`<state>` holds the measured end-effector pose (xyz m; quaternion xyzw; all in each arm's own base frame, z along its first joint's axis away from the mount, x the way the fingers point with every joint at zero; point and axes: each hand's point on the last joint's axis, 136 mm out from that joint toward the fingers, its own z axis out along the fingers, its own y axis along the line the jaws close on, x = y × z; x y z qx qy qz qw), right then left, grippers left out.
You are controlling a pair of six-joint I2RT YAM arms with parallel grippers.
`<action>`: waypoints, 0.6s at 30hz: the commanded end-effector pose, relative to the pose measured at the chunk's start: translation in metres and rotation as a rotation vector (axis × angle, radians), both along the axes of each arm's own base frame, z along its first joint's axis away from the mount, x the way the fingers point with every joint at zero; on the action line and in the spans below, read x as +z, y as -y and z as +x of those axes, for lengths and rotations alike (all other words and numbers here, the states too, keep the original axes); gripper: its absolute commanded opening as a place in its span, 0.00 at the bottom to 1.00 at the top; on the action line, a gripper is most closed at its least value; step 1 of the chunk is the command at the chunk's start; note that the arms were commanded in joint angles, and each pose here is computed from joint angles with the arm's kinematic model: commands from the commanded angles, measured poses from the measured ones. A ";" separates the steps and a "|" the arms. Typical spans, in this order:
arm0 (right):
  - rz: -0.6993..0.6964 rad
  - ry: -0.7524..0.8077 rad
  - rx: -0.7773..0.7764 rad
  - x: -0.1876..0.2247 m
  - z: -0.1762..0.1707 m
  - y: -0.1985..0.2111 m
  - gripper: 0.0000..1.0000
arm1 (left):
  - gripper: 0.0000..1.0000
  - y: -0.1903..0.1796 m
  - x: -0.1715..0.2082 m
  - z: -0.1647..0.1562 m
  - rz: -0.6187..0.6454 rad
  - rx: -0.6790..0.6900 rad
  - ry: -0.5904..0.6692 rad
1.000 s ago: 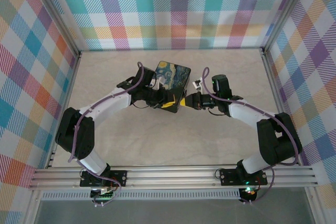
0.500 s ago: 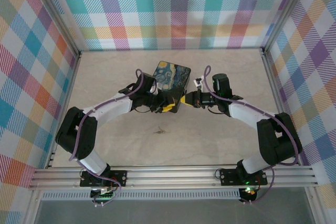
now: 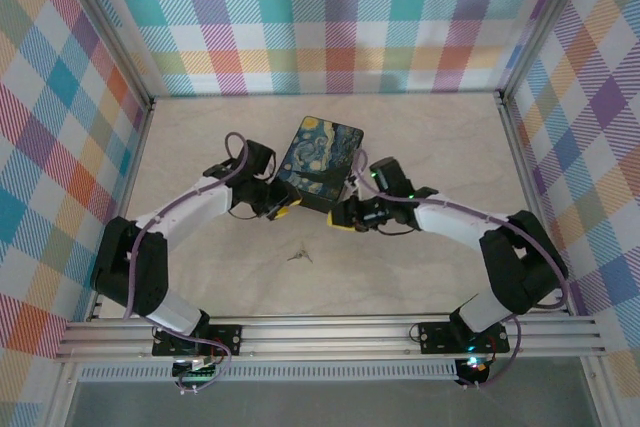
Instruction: Unlock a padlock with a key
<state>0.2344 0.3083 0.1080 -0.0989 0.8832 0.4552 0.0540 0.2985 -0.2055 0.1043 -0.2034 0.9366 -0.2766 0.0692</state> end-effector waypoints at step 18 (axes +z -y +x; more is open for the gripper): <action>-0.239 -0.052 -0.238 -0.046 0.021 0.049 0.32 | 0.33 0.013 -0.053 -0.073 0.260 -0.242 -0.004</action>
